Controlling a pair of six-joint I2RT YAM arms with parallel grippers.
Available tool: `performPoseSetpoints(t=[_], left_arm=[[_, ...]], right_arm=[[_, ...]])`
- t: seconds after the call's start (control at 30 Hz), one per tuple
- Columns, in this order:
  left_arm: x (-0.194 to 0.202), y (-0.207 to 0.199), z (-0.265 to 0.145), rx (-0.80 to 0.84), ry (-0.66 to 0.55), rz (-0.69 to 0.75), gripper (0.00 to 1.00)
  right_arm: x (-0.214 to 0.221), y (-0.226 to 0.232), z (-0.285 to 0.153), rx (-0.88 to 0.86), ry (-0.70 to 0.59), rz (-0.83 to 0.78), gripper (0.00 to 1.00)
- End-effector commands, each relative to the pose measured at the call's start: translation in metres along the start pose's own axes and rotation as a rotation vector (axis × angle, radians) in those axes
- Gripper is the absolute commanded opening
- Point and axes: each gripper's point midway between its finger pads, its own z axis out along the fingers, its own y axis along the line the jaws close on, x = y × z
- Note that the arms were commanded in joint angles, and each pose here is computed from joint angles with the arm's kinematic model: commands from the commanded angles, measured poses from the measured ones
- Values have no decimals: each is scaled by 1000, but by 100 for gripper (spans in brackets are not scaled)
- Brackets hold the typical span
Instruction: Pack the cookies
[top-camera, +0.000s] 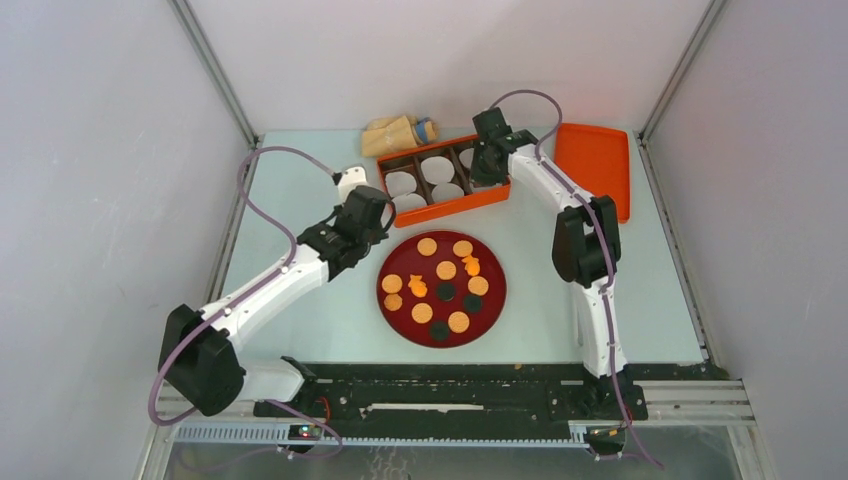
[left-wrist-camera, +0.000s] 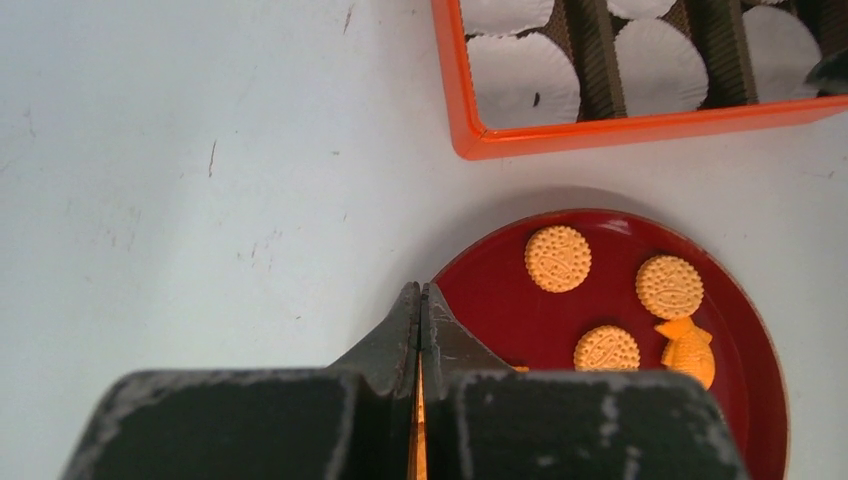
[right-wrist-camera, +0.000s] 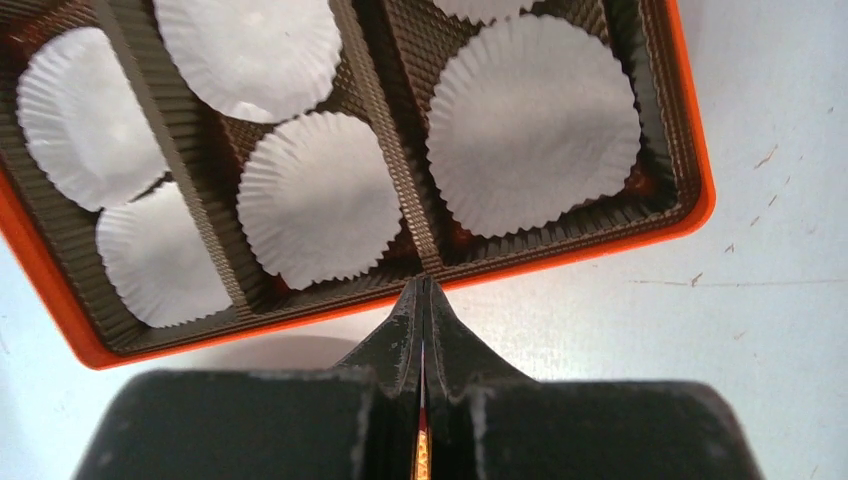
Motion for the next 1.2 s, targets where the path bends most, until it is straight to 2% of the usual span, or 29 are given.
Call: performPoseSetpoints(t=[0.0,0.23,0.37,0.5,0.93,1.07,1.17], left_arm=[[8,7,-1,-10,2,14,0],[10,2,1,3,16,17,0],[7,2,0,2,9,17,0],[6,4,-1,-6,5,20,0],[4,5,0,-17,3,27,0],[6,4,2,-16,11,34,0],[6,4,1,-13,8,30,0]], right_arm=[[-28,9,-23,-45,-79,-6,0],[-41,-13,1,-1,-47,25,0],[-26,-22,28,12,24,34,0],[-5,-21,37,13,64,14,0],[47,21,-8,-29,80,-131,0],[27,14,-10,32,21,-125,0],[-7,11,-29,79,-87,-118,0]])
